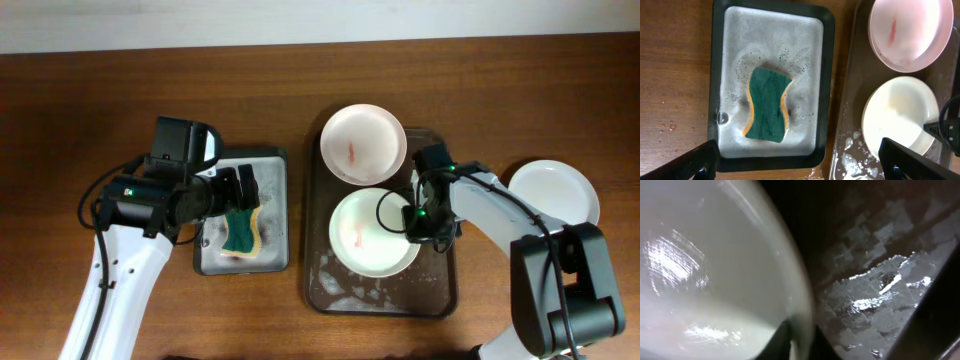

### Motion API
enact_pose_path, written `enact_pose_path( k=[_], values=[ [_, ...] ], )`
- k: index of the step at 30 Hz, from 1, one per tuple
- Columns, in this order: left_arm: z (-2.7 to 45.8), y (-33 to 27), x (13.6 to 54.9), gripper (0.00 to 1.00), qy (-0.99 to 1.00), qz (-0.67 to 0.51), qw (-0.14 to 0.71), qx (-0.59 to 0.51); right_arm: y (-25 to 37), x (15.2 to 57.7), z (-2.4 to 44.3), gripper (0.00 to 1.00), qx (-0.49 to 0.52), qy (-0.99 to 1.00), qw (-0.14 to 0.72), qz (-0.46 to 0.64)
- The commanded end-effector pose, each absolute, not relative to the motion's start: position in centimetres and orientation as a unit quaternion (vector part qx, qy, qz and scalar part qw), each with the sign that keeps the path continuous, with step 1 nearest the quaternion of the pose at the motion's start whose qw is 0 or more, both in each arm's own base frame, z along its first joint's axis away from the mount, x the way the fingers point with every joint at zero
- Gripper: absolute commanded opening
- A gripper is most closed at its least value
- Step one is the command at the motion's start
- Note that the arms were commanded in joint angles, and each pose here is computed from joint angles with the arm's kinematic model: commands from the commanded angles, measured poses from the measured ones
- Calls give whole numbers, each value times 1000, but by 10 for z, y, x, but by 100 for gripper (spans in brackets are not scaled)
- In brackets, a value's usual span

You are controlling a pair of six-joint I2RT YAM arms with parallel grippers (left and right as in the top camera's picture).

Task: Clean dirty plates on tray and stack at the side
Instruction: 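Reach the right gripper back and grip the rim of the next plate, then grasp the sponge again with the left gripper and lift it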

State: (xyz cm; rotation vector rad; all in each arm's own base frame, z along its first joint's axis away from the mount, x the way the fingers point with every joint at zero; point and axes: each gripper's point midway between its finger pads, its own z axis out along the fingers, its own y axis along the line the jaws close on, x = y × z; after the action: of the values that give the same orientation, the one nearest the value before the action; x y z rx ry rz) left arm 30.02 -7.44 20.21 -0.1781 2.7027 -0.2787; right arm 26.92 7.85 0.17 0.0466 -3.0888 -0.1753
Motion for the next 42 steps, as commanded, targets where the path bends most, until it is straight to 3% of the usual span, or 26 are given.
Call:
enact_pose_path(
  k=[1,4,6,10,14,15,17,18,20,25,26,27,28,29,33,34,35,36,37,38,42],
  values=[
    [201,-76,297,100,971,-106,205,-61,77,272,-4,4,18,-998,21,-50],
    [189,-79,291,100,976,-92,192,-39,70,283,-4,4,-7,-999,1,-52],
    [173,-79,284,92,981,-78,177,-33,64,282,-4,4,-17,-998,6,-52],
    [117,-76,285,86,982,-57,175,-31,60,278,-4,4,-23,-998,16,-50],
    [46,-66,286,60,983,-29,164,-71,59,273,-4,4,-24,-998,25,-49],
    [20,-67,289,42,987,-22,142,-71,60,273,-4,4,-24,-998,25,-49],
    [2,-66,288,25,990,-15,122,-70,60,273,-4,4,-24,-998,25,-49],
    [-9,-66,287,22,992,-10,108,-70,59,273,-4,4,-24,-998,25,-49],
    [-25,-66,286,0,994,-4,88,-69,59,273,-4,4,-24,-998,26,-49],
    [38,-85,313,0,992,-46,104,-62,59,270,-4,4,-24,-998,31,-48],
    [51,-86,318,9,991,-46,112,-50,59,270,-4,4,-24,-998,32,-48],
    [60,-84,322,42,991,-38,122,-39,59,270,-4,4,-24,-998,32,-48],
    [60,-79,321,58,991,-23,122,-41,59,270,-4,4,-24,-998,32,-48],
    [57,-72,317,64,992,-6,116,-43,59,270,-4,4,-24,-998,32,-47],
    [31,-64,306,67,993,14,111,-45,59,269,-3,4,-24,-998,33,-47],
    [21,-66,304,65,993,5,111,-44,59,269,-3,4,-24,-998,33,-47],
    [10,-72,299,55,993,-15,106,-42,59,269,-3,4,-24,-998,33,-47],
    [0,-79,295,38,994,-37,99,-39,59,269,-3,4,-24,-998,33,-47],
    [-7,-82,291,14,994,-45,94,-38,59,269,-3,4,-24,-998,34,-47],
    [-10,-81,290,0,994,-44,91,-38,59,269,-3,4,-24,-998,33,-47],
    [16,-85,305,0,993,-47,102,-37,59,269,-3,4,-24,-998,34,-47]
  ],
)
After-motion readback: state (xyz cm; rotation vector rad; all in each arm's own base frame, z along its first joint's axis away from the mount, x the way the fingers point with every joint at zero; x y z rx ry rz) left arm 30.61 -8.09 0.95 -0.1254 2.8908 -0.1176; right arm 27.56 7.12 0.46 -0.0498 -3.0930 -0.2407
